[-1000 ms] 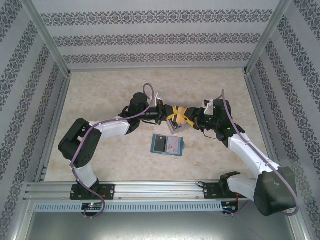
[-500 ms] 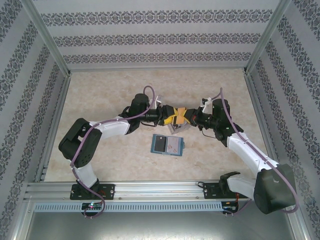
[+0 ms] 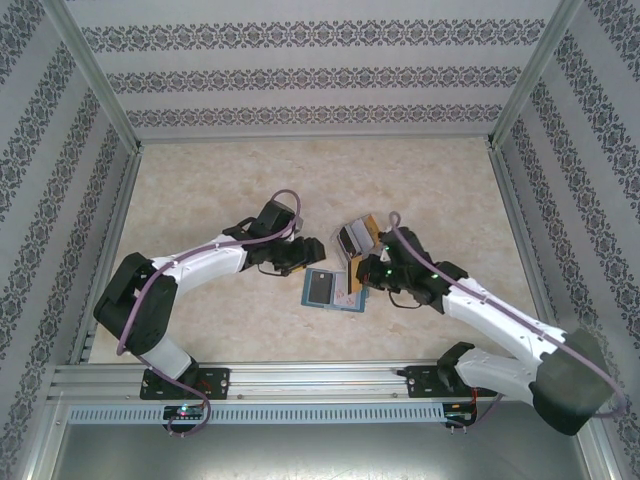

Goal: Put the credit cards into the card holder
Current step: Pick up the credit card from the storage box, then flip over the card slot in the card holder.

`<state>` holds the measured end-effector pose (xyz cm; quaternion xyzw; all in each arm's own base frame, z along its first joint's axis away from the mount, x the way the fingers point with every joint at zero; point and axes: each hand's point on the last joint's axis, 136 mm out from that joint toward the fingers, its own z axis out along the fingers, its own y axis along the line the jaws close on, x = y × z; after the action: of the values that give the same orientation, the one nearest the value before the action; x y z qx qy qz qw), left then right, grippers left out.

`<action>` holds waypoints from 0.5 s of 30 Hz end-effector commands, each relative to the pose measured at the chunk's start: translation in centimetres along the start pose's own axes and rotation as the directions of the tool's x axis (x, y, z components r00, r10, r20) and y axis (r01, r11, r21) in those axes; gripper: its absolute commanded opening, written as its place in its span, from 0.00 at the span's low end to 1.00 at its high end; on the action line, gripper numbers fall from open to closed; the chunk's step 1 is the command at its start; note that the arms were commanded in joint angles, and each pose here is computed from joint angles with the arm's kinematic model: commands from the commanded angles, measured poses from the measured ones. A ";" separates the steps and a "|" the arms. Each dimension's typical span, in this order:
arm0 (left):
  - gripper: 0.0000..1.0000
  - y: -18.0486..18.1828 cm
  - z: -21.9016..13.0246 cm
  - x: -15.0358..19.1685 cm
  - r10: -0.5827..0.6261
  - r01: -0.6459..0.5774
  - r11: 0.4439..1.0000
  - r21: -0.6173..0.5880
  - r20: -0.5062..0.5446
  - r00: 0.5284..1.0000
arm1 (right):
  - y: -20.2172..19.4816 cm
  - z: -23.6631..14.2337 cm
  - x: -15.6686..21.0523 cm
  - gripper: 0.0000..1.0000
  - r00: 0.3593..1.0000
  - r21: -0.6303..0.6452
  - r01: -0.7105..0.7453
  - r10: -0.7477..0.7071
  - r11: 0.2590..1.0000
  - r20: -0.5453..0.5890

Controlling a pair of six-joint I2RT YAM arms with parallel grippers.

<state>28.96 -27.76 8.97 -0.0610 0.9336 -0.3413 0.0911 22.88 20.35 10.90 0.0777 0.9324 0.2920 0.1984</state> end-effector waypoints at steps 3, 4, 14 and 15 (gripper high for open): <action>0.62 2.6 1.0 1.9 0.090 -0.098 0.984 -0.150 -0.059 0.994 | -4.7 1.6 1.0 0.00 0.999 0.243 0.045 -0.046 0.969 0.001; 0.62 2.7 1.2 2.0 0.093 -0.102 0.982 -0.161 -0.067 0.993 | -4.9 1.8 1.1 0.00 0.999 0.251 0.042 -0.044 0.967 0.001; 0.59 4.7 3.3 2.9 0.105 -0.126 0.967 -0.222 -0.102 0.989 | -5.9 2.1 1.0 0.00 1.000 0.222 0.002 -0.007 0.975 0.024; 0.59 4.8 3.5 3.0 0.102 -0.124 0.967 -0.221 -0.107 0.989 | -5.7 2.2 1.0 0.00 1.000 0.214 -0.001 -0.004 0.977 0.022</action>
<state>26.99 -26.67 3.57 -0.0180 0.9676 -0.2445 0.0609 22.51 17.13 6.01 0.0998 0.9575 0.1862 0.1963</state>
